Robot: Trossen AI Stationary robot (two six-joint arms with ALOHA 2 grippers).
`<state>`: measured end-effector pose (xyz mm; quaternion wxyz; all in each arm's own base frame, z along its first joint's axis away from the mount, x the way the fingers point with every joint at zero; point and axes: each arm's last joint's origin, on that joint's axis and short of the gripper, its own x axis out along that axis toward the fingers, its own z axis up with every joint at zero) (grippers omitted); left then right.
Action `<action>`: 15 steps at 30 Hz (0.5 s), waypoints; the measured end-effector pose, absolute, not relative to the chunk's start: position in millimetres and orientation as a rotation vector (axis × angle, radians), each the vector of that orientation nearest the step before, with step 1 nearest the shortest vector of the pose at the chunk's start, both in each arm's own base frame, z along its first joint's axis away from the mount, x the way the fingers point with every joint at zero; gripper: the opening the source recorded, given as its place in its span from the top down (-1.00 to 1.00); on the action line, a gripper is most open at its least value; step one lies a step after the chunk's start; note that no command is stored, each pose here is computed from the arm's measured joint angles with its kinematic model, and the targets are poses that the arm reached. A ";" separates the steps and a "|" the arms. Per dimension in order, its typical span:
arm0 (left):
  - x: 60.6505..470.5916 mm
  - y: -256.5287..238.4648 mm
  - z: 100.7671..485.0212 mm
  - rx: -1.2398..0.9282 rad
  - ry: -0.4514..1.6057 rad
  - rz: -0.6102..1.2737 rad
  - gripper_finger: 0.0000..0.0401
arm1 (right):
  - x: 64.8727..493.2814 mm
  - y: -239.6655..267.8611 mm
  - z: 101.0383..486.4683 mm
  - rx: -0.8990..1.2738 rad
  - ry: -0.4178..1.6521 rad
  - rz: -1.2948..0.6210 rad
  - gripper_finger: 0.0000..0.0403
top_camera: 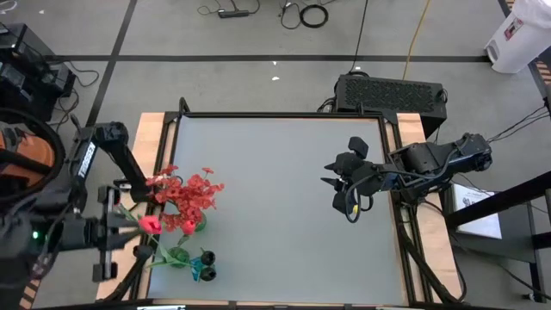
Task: Sort flowers into vase by color
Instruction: Put the light orange flower into the bottom green vase
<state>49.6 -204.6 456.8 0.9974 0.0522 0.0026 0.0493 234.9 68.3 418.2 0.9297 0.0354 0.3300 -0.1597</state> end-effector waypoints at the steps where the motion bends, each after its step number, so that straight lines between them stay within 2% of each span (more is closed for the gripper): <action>1: 50.0 -209.5 454.1 0.108 0.005 0.098 0.95 | 234.8 68.2 418.1 0.072 0.678 -0.328 0.29; 8: 53.4 -239.4 434.7 0.101 0.005 0.100 0.95 | 234.3 68.0 417.6 0.057 0.686 -0.325 0.29; 15: 72.6 -247.8 410.5 0.071 0.007 0.169 0.95 | 239.2 69.8 413.7 0.032 0.706 -0.320 0.29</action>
